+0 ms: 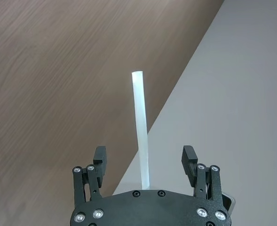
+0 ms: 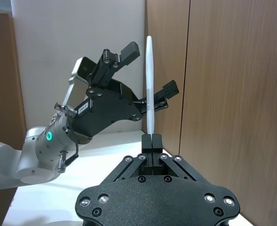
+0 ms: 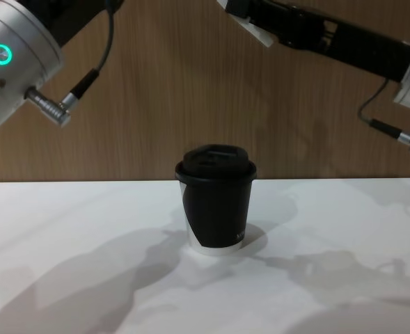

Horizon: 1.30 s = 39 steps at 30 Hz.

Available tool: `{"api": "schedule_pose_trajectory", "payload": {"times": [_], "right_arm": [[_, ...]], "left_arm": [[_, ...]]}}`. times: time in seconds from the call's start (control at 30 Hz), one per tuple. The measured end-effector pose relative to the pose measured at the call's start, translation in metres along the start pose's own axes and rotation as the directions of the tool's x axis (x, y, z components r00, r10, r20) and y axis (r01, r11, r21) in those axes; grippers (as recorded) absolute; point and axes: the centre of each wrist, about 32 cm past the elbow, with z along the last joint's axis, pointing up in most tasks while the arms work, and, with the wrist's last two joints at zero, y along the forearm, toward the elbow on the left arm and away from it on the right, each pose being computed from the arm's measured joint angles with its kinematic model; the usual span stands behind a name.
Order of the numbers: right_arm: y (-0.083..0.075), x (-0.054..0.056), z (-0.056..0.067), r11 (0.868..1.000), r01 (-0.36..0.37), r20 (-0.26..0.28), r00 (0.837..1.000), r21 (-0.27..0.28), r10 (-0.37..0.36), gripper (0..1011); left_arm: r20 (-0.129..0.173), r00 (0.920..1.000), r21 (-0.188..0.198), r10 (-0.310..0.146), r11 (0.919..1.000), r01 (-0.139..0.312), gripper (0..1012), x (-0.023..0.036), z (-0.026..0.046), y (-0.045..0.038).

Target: Pick up the straw with one hand, pass it to the other hand, and insert it into the cup.

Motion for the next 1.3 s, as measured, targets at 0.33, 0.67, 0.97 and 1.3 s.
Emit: {"api": "schedule_pose_trajectory", "payload": {"times": [0.33,0.67,0.97,1.3], "right_arm": [[0.0000,0.0000,0.0000,1.000,0.000,0.000,1.000,0.000,0.000,6],[0.0000,0.0000,0.0000,1.000,0.000,0.000,1.000,0.000,0.000,6],[0.0000,0.0000,0.0000,1.000,0.000,0.000,1.000,0.000,0.000,6],[0.0000,0.0000,0.0000,1.000,0.000,0.000,1.000,0.000,0.000,18]], "left_arm": [[-0.008,1.0000,0.005,-0.002,1.0000,0.002,795,0.0032,-0.0014,-0.0077],[-0.007,1.0000,-0.001,-0.006,1.0000,0.006,474,0.0046,-0.0016,-0.0096],[-0.003,1.0000,-0.005,-0.008,1.0000,0.008,212,0.0050,-0.0008,-0.0091],[0.004,0.9998,-0.008,-0.018,0.9998,0.018,24,0.0031,0.0003,-0.0085]]}}
